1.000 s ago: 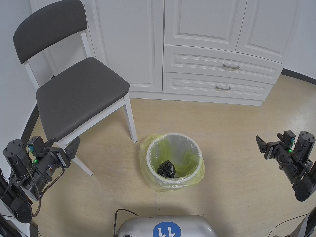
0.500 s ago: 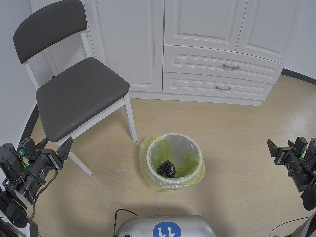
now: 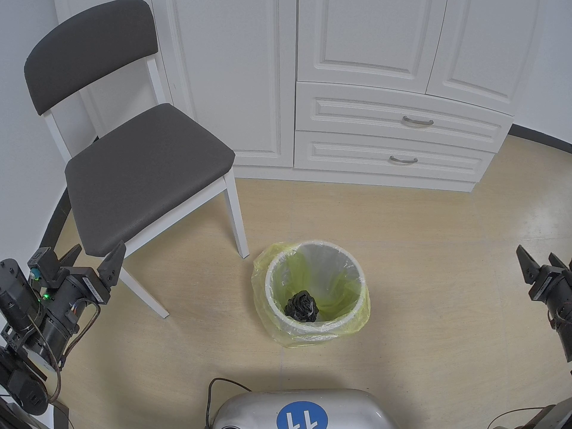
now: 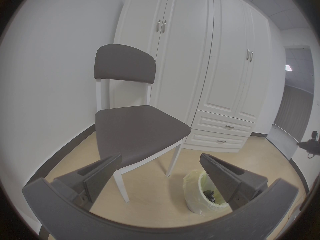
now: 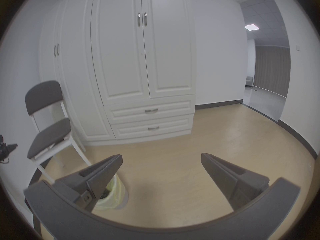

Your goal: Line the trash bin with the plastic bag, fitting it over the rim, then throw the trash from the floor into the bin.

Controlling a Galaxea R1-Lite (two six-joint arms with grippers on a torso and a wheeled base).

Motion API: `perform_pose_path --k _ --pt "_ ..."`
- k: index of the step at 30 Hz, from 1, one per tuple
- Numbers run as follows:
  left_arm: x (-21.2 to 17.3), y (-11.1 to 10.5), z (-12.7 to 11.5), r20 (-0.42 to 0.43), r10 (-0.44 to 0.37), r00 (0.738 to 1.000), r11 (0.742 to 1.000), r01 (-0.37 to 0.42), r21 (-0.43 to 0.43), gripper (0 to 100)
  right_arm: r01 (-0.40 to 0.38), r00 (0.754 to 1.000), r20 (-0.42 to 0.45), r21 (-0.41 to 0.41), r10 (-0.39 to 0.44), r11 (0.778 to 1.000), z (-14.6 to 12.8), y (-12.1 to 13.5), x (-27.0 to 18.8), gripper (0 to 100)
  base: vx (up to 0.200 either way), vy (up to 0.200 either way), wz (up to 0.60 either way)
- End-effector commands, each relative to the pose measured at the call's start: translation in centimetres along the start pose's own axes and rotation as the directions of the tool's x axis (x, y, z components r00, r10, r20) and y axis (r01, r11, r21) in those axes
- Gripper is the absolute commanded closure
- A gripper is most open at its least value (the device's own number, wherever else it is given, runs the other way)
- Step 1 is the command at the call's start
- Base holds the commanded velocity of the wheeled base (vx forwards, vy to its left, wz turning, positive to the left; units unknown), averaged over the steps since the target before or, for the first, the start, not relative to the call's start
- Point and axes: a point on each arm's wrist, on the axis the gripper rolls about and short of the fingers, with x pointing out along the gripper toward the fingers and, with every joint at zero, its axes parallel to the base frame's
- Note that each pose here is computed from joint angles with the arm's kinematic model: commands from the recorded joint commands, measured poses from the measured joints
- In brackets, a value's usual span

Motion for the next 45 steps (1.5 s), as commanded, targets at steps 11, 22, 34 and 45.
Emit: perform_pose_path --k 11,22,34,45 --pt "-2.6 -1.4 2.0 0.119 -0.098 0.988 0.994 0.091 0.066 0 -0.016 0.950 0.310 0.004 0.014 1.000 2.1 -2.5 -9.4 0 0.000 0.000 0.00" --pt "-6.4 -0.9 3.9 0.209 -0.108 0.972 0.985 0.077 0.152 0 0.067 0.909 0.411 0.020 -0.069 0.998 2.3 -3.3 -12.8 0 0.000 0.000 0.00" --pt "-12.1 0.6 4.0 0.261 0.000 0.965 0.993 -0.030 0.112 0 0.033 0.878 0.477 0.027 -0.042 0.999 0.4 -4.0 -15.8 0 0.000 0.000 0.00" --pt "-16.6 1.8 4.0 0.304 0.102 0.947 0.988 -0.131 0.078 0 0.040 0.868 0.494 0.038 -0.054 0.998 0.3 -4.5 -16.8 0 0.000 0.000 0.00"
